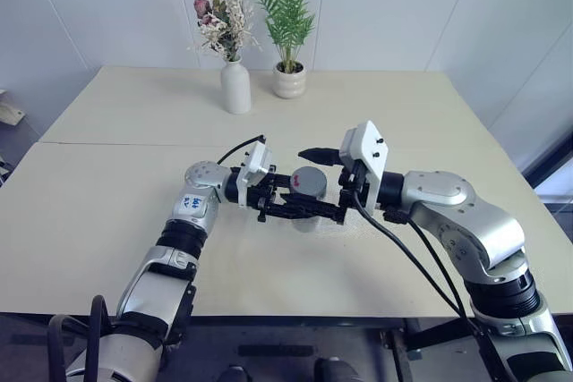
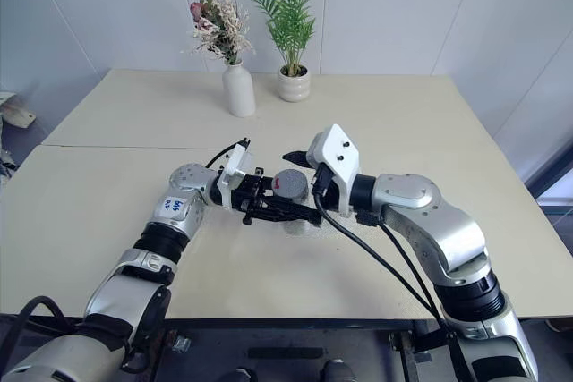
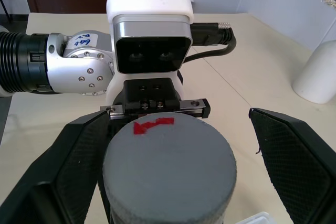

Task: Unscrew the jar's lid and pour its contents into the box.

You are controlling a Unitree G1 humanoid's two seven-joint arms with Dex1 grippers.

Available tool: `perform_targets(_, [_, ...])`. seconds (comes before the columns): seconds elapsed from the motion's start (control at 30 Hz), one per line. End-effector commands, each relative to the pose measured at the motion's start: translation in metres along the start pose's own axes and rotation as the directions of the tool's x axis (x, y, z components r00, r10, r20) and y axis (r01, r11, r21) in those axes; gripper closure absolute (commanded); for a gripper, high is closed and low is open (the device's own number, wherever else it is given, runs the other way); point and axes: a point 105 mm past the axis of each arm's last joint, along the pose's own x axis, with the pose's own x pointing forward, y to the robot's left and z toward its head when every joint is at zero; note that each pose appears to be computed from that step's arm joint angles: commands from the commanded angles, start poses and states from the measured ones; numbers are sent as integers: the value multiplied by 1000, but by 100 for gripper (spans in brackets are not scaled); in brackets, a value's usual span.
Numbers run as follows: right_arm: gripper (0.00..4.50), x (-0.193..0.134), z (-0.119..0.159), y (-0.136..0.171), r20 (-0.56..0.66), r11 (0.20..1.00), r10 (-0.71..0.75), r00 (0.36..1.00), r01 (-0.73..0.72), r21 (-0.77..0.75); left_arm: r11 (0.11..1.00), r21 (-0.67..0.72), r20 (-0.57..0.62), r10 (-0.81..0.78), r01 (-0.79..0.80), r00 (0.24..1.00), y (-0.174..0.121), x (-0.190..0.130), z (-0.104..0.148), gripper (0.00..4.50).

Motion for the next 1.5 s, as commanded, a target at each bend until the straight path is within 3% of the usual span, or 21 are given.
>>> perform_targets(0.03, [3, -9, 12, -5, 26, 998, -29, 999, 31, -52, 996, 37, 5, -78, 78, 997, -7, -1, 9, 244])
perform_targets(1.5, [3, -10, 12, 5, 49, 1000, 1, 999, 0, -17, 996, 13, 12, -83, 83, 996, -8, 0, 6, 244])
